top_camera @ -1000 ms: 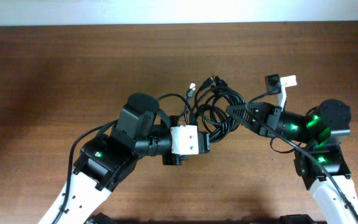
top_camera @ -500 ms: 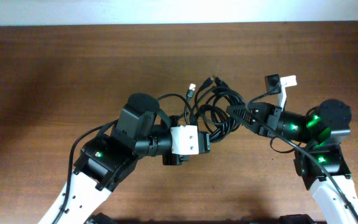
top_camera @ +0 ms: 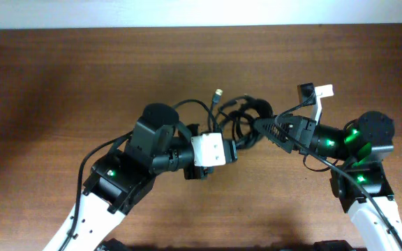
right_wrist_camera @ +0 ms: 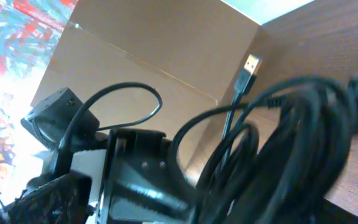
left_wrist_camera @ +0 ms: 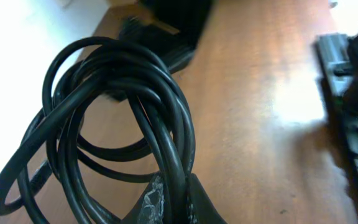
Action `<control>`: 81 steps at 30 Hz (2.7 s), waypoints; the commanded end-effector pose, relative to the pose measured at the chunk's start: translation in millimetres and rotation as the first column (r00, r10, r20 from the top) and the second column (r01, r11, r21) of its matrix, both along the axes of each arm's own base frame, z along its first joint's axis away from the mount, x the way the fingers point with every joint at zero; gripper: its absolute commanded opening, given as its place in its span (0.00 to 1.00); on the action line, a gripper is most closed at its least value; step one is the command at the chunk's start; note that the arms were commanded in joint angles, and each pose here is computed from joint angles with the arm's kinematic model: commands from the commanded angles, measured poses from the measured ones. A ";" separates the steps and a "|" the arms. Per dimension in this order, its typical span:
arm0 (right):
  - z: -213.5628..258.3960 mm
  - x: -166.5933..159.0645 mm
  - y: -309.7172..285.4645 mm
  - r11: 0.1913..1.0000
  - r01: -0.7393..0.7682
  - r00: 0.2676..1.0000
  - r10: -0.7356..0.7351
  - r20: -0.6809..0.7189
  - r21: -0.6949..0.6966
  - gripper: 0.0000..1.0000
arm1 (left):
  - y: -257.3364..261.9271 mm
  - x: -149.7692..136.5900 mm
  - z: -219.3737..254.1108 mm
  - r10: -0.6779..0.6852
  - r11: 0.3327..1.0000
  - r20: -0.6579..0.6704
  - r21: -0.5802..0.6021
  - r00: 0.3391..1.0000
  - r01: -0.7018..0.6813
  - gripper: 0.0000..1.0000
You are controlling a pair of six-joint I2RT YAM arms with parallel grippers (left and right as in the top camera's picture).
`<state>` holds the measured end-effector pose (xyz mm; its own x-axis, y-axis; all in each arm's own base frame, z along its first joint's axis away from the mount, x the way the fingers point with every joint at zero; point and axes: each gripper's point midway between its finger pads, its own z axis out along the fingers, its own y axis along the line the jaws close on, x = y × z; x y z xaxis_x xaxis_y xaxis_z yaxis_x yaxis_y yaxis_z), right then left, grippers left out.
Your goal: Untangle cables
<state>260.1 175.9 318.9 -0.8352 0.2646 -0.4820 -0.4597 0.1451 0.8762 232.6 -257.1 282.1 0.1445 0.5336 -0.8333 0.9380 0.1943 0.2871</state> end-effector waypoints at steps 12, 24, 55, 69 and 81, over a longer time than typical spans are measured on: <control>4.5 -7.1 2.1 0.999 -0.041 0.999 0.041 0.034 -0.005 0.85 | 23.1 62.1 28.1 0.465 0.855 -0.189 -0.158 0.865 -0.494 0.00; -0.1 -3.0 7.4 0.999 -0.037 0.998 0.038 0.041 -0.013 0.83 | -25.5 50.1 43.5 0.277 0.901 -0.223 -0.277 0.934 -0.334 0.00; -8.2 11.0 -0.2 0.999 -0.013 0.994 0.018 0.112 -0.042 0.74 | -16.9 36.6 61.3 0.331 0.881 -0.176 -0.294 0.927 -0.370 0.00; -20.4 4.5 2.0 0.998 -0.052 0.999 0.052 0.012 -0.041 0.74 | -3.0 53.0 60.4 0.444 0.838 -0.147 -0.281 0.884 -0.468 0.00; -21.1 -0.4 16.2 0.996 -0.074 0.997 0.074 0.012 -0.045 0.75 | 1.8 58.5 61.7 0.480 0.820 -0.134 -0.283 0.867 -0.498 0.00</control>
